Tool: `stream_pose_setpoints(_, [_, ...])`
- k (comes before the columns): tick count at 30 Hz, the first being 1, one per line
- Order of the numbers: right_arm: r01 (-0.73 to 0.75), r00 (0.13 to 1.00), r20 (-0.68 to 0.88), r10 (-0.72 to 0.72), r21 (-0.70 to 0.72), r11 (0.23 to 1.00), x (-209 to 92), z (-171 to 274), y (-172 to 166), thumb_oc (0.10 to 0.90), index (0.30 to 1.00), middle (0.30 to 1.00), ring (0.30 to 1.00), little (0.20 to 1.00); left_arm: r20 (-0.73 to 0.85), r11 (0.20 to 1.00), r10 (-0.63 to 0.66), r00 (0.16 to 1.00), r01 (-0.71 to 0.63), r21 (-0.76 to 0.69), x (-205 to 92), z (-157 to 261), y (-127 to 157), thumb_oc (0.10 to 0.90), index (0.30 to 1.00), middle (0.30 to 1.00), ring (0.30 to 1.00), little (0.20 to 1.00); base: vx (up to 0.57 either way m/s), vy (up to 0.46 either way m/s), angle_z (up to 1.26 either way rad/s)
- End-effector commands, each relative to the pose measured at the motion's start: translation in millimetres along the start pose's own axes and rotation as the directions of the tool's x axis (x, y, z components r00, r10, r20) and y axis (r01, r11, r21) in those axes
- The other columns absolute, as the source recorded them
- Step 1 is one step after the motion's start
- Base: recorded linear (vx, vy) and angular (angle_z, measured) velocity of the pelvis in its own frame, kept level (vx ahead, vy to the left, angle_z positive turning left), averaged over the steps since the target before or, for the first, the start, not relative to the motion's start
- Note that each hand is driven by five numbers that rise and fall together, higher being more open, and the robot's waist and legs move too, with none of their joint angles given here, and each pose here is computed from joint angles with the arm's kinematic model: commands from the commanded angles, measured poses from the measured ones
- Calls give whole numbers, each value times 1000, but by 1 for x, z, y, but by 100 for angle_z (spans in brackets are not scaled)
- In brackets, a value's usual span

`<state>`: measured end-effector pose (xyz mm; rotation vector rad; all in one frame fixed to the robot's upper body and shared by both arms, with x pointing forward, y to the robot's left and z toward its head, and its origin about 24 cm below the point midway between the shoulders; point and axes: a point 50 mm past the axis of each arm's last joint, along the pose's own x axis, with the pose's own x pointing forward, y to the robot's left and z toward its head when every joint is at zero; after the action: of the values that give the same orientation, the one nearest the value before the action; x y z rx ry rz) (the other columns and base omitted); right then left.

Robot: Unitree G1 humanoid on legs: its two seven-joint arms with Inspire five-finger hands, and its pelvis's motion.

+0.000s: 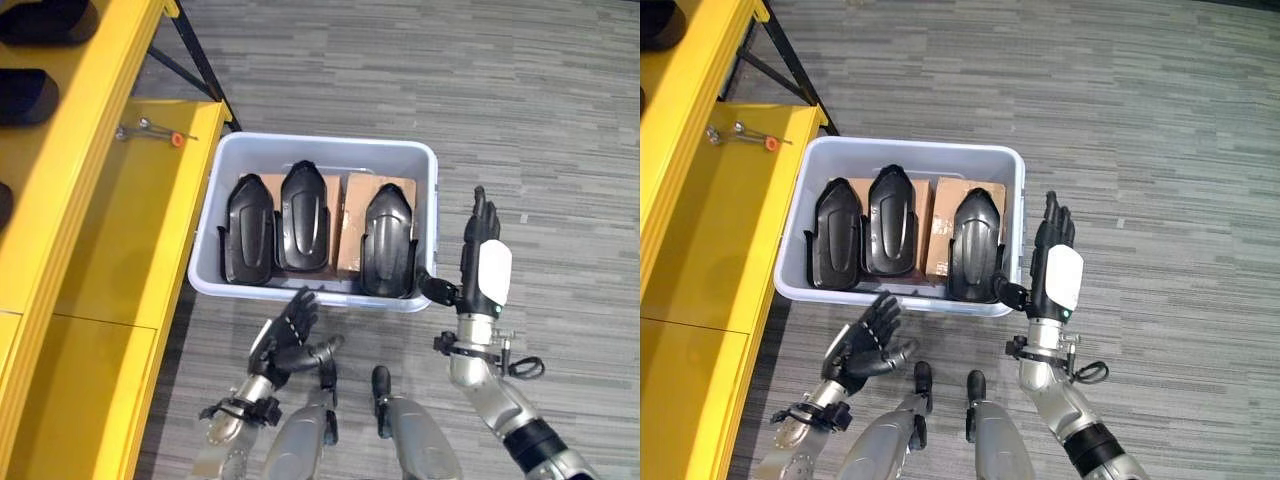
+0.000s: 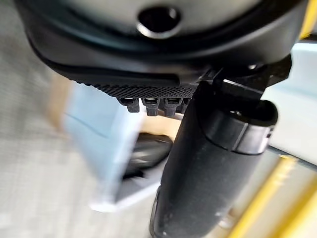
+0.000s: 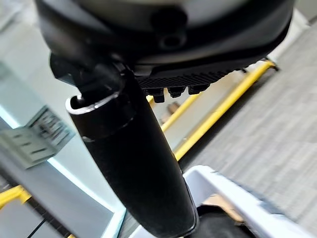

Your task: Move parts from the plastic box to the shelf.

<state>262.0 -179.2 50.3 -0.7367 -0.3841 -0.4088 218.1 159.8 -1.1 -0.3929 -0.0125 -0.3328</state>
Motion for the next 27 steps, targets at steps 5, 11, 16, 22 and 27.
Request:
stream_pose_setpoints(5, [-58,988,151,22,239,969,-1,31,-6,900,1000,1000,1000,1000,146,996,-86,986,87,0,9,19,-18,900,1000,1000,1000,1000,110,187,-20])
stream_pose_setpoints(11, [-109,981,189,54,298,948,0,31,-4,900,1000,1000,1000,1000,191,998,-45,980,51,-26,18,31,-9,900,1000,1000,1000,1000,96,393,-59])
stream_pose_setpoints(16, [-86,977,211,32,250,964,5,34,-2,900,1000,1000,1000,1000,178,996,-81,981,88,-30,21,24,-15,900,1000,1000,1000,1000,46,293,-7])
stream_pose_setpoints(22, [-24,983,184,-23,252,967,10,35,-4,900,1000,1000,1000,1000,175,996,-62,983,73,-58,19,22,-16,900,1000,1000,1000,1000,36,174,19])
stream_pose_setpoints(27, [1,977,205,-54,251,968,24,42,-7,900,1000,1000,1000,1000,197,997,-64,978,72,-32,21,28,-18,900,1000,1000,1000,1000,-34,32,22])
